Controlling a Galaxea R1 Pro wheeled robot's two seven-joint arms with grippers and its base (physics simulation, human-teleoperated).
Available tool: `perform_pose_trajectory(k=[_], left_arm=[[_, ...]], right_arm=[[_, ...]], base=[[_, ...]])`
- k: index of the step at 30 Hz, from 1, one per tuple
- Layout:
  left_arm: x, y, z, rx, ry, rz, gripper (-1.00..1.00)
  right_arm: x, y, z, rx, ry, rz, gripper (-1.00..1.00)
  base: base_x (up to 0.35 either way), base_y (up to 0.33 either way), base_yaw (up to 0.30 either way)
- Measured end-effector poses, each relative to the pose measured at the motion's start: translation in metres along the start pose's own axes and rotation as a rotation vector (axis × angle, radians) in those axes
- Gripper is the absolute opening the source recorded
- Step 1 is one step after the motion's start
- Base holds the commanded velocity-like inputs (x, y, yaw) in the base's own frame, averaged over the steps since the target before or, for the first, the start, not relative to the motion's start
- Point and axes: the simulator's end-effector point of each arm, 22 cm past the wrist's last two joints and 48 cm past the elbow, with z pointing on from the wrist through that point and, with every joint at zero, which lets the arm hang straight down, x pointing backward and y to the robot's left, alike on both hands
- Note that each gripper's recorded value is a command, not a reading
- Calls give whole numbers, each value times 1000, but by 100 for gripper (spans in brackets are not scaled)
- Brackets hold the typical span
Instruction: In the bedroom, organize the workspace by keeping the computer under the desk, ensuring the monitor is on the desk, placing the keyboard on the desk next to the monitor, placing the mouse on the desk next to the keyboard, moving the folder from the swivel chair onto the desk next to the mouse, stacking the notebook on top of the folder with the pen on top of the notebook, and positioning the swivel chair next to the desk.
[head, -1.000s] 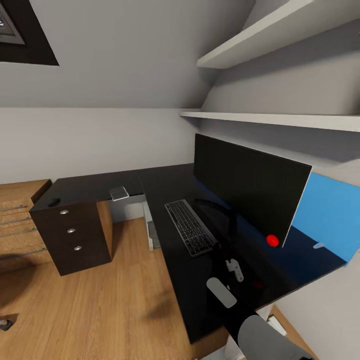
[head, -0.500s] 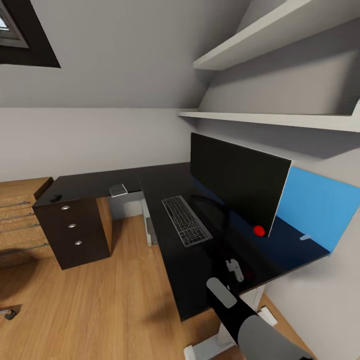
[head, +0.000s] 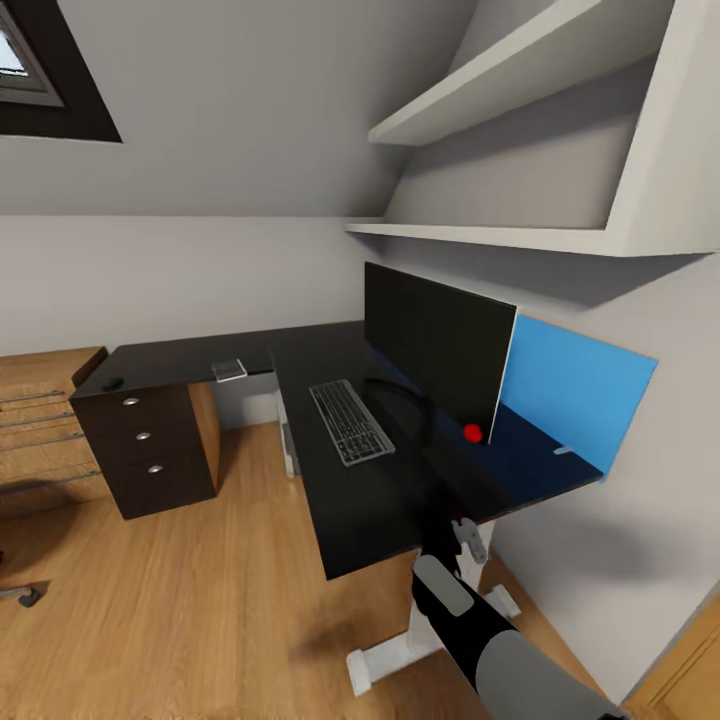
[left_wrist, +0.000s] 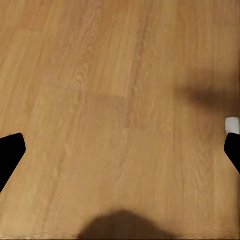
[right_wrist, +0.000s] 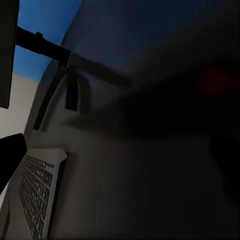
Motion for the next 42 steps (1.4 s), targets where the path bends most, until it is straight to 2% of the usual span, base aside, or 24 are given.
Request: perform_pose_trajectory(k=[17, 21, 27, 30, 33, 34, 36, 37, 39, 40, 41, 42], left_arm=[[0, 1, 0, -1, 0, -1, 100], [0, 1, 0, -1, 1, -1, 100], [1, 1, 0, -1, 3, -1, 100], [0, 1, 0, -2, 2, 0, 100], [-1, 2, 0, -3, 0, 0, 100], [-2, 1, -1, -2, -1, 0, 100], [-5, 0, -4, -1, -2, 0, 100], [-6, 0, -5, -1, -2, 0, 100], [-9, -1, -8, 0, -3, 0, 100], [-10, -1, -9, 1, -3, 0, 100], [-12, -1, -10, 1, -3, 0, 100], [-13, -2, -11, 1, -3, 0, 100]], right_arm=[[0, -7, 0, 23, 3, 11, 100], [7, -12, 0, 46, 35, 5, 100], [26, -18, -2, 66, 121, -15, 100], [32, -32, -3, 91, 144, -36, 100], [36, -62, -6, 145, 157, -81, 100], [35, -78, -9, 174, 160, -109, 100], [34, -91, -12, 193, 164, -153, 100], [33, -101, -15, 198, 169, -209, 100], [31, -107, -18, 189, 176, -283, 100], [31, -113, -20, 174, 186, -365, 100], [30, -116, -22, 166, 193, -413, 100], [29, -126, -25, 157, 204, -500, 100]], base=[[-283, -202, 0], [-283, -208, 0], [-228, -172, 0], [-67, -52, 0], [-27, -21, 0], [-15, -11, 0], [-10, -7, 0], [-6, -5, 0], [-4, -3, 0], [-2, -2, 0], [-2, -1, 0], [-1, -1, 0]])
